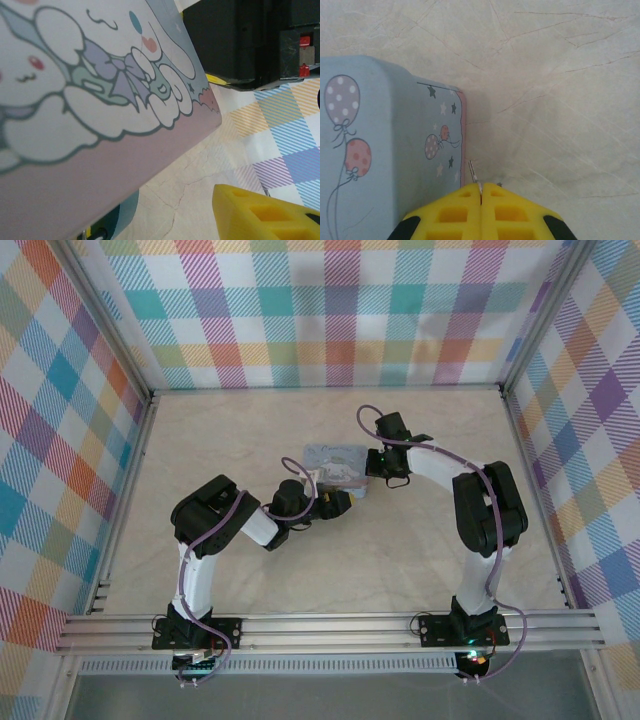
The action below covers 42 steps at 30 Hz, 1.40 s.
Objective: Unlock the padlock with the key
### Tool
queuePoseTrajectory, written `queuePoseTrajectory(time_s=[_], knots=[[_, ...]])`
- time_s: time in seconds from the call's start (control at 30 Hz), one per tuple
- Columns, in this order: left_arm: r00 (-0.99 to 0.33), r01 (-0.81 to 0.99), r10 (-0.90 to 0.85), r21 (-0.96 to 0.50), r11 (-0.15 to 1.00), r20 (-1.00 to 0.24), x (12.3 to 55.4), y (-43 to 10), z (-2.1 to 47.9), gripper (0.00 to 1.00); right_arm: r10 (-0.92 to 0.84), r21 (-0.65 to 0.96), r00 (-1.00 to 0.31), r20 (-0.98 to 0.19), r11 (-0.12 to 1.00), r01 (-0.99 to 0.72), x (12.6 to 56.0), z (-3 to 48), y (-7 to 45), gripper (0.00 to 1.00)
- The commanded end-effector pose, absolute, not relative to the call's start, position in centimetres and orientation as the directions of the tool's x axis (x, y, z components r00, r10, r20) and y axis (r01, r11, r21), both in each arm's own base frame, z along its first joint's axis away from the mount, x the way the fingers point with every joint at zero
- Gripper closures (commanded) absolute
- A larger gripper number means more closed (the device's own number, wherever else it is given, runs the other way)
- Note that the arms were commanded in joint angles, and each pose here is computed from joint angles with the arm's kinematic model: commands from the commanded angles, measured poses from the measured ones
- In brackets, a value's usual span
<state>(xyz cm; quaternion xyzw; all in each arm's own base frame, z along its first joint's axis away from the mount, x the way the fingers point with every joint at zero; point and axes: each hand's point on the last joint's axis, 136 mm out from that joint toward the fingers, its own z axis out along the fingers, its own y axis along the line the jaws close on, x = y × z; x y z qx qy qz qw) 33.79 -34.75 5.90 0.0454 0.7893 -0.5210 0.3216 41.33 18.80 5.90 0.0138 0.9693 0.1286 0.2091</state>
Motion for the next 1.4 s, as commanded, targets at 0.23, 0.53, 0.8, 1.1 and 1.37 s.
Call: queuePoseTrajectory(time_s=[0.23, 0.53, 0.8, 1.1, 1.37], knots=[[-0.829, 0.249, -0.278, -0.767, 0.592, -0.485, 31.5, -30.6, 0.6, 0.49, 0.086, 0.288, -0.911, -0.403, 0.957, -0.037, 41.5, 6.4, 20.2, 1.0], [-0.834, 0.248, -0.27, -0.765, 0.595, -0.481, 32.2, -30.8, 0.2, 0.69, 0.092, 0.304, -0.913, -0.397, 0.952, -0.036, 41.1, 6.3, 20.3, 1.0], [-0.853, 0.237, -0.247, -0.761, 0.604, -0.461, 32.4, -31.0, -0.6, 0.8, 0.091, 0.305, -0.913, -0.398, 0.952, -0.038, 40.9, 6.3, 20.4, 1.0], [-0.859, 0.235, -0.251, -0.78, 0.58, -0.446, 32.4, -31.5, -0.1, 0.59, 0.086, 0.313, -0.915, -0.393, 0.949, -0.045, 40.5, 6.2, 20.7, 1.0], [-0.861, 0.265, -0.245, -0.805, 0.531, -0.446, 32.8, -34.0, 0.7, 0.53, 0.082, 0.315, -0.914, -0.397, 0.948, -0.052, 40.4, 6.3, 21.2, 1.0]])
